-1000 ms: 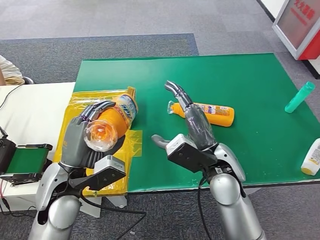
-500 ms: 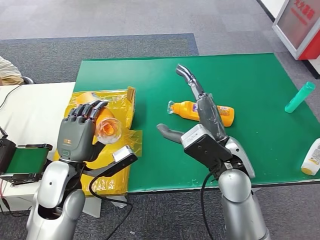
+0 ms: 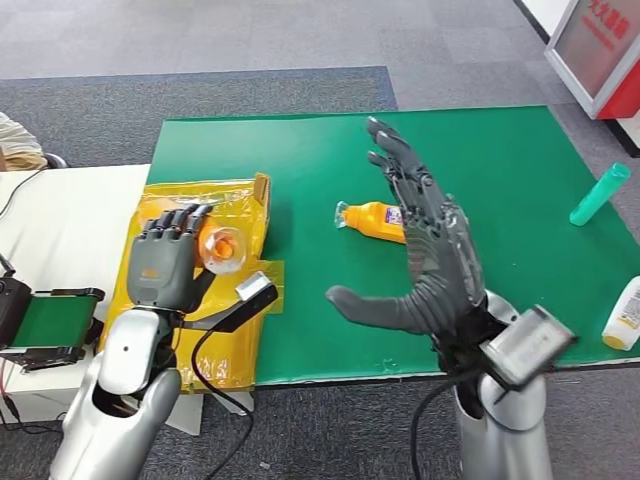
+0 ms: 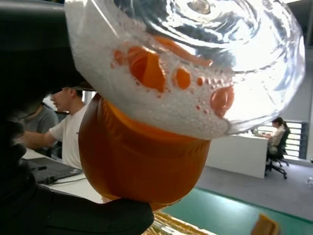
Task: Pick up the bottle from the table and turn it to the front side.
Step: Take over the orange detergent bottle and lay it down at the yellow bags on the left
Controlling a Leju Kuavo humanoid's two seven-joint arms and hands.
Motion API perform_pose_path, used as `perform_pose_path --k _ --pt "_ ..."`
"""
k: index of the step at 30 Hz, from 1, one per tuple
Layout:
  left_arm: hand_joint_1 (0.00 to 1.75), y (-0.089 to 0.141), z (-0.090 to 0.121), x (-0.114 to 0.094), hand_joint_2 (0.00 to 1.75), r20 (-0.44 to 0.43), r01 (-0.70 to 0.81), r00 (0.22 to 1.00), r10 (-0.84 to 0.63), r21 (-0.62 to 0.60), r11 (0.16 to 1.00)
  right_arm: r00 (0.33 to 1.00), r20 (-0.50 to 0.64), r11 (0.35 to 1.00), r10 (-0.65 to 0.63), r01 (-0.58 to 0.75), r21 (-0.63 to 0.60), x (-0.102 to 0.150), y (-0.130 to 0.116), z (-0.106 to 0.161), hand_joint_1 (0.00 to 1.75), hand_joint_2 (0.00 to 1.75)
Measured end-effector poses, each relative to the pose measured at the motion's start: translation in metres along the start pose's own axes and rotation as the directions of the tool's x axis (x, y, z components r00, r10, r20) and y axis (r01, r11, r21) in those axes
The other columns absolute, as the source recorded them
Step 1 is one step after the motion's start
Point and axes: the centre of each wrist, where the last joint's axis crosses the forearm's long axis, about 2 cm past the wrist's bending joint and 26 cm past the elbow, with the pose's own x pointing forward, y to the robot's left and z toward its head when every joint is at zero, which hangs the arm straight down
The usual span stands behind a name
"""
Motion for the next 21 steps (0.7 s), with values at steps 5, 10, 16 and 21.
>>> perform_pose_path --k 5,10,16,21 --pt "1.75 -0.024 -0.010 0.005 1.75 0.002 0.098 0.995 -0.099 -0.180 0.979 0.995 0.087 0.999 -0.040 0.038 0.033 0.021 0.002 0.003 0.00 1.75" --pt "1.75 -0.050 -0.025 0.007 1.75 -0.030 0.210 0.972 -0.233 -0.338 0.917 0.992 0.113 0.996 -0.064 0.057 0.064 0.025 0.004 0.004 0.00 1.75" --pt "1.75 -0.067 -0.030 0.007 1.75 0.010 0.275 0.955 -0.297 -0.405 0.872 0.990 0.124 0.995 -0.072 0.063 0.080 0.027 0.005 0.006 0.00 1.75" --pt "1.75 -0.075 -0.032 0.010 1.75 0.052 0.325 0.940 -0.336 -0.432 0.841 0.987 0.134 0.993 -0.084 0.072 0.090 0.027 0.005 0.008 0.00 1.75"
